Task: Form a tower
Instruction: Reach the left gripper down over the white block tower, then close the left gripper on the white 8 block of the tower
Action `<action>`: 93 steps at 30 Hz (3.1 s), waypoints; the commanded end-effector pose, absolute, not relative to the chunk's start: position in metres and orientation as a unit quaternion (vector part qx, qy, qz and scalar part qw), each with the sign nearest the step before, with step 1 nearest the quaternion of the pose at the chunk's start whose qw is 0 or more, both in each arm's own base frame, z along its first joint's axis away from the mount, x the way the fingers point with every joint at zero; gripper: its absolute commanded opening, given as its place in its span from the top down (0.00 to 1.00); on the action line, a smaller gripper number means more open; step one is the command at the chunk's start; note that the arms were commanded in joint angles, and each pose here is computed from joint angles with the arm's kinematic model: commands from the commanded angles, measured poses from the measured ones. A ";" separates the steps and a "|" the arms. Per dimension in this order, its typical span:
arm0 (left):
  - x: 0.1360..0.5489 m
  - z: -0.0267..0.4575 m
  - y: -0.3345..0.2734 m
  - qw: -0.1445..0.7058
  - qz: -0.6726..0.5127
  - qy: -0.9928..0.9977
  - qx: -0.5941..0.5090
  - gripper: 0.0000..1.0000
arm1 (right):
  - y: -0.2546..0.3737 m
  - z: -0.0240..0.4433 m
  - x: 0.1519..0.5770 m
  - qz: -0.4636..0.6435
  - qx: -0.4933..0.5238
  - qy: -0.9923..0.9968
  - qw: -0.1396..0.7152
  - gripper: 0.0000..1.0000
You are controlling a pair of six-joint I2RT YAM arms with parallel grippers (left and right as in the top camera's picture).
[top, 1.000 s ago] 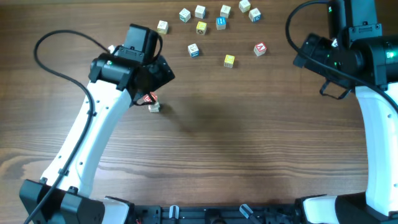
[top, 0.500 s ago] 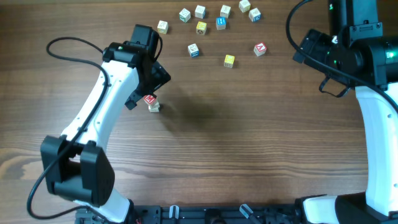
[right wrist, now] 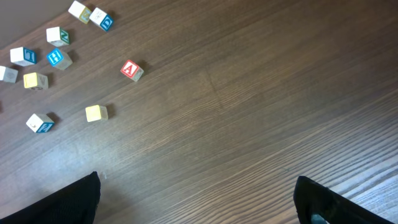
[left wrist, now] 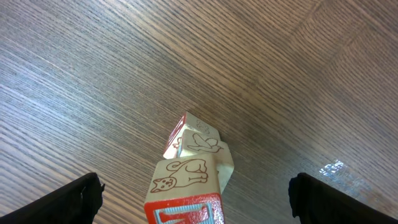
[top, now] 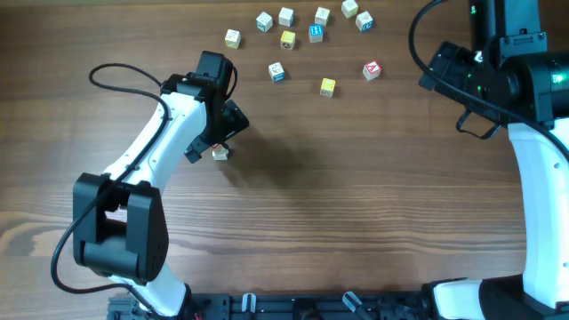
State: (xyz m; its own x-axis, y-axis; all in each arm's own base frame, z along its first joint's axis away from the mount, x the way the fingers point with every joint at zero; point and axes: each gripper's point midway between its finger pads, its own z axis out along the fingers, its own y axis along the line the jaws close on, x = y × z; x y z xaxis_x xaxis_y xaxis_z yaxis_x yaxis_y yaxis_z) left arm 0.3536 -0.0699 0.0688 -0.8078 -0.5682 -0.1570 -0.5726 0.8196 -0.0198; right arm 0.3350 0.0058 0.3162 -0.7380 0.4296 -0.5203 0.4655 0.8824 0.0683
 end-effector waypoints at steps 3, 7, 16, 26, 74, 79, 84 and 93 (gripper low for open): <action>0.339 0.047 -0.065 0.054 0.025 0.955 -0.291 0.00 | 0.001 0.313 0.338 -0.044 0.250 0.929 0.269 0.00; 0.338 0.041 -0.064 0.055 0.020 0.957 -0.284 0.00 | 0.001 0.313 0.338 -0.044 0.250 0.929 0.269 0.00; 0.345 0.030 -0.073 0.048 -0.005 0.969 -0.241 0.01 | 0.001 0.313 0.338 -0.044 0.250 0.929 0.269 0.00; 0.339 0.015 -0.057 0.021 0.009 0.965 -0.260 0.18 | 0.001 0.313 0.338 -0.044 0.250 0.929 0.269 0.00; 0.339 0.015 -0.061 0.015 -0.003 0.966 -0.258 0.48 | 0.001 0.313 0.338 -0.044 0.250 0.929 0.269 0.00; 0.339 0.015 -0.061 0.015 -0.003 0.966 -0.258 0.56 | 0.001 0.313 0.338 -0.044 0.250 0.929 0.269 0.00; 0.339 0.015 -0.061 0.015 -0.003 0.966 -0.258 0.60 | 0.001 0.313 0.338 -0.044 0.250 0.929 0.269 0.00; 0.339 0.015 -0.061 0.015 -0.003 0.966 -0.258 0.65 | 0.001 0.313 0.338 -0.044 0.250 0.929 0.269 0.00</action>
State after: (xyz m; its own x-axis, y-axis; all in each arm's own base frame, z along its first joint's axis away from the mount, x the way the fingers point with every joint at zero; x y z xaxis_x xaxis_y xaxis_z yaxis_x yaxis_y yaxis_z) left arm 0.3426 -0.0631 0.0216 -0.8691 -0.4925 -0.0466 -0.4918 0.8703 -0.0271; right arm 0.3351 0.0058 0.3162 -0.7378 0.4296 -0.5206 0.4655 0.8824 0.0685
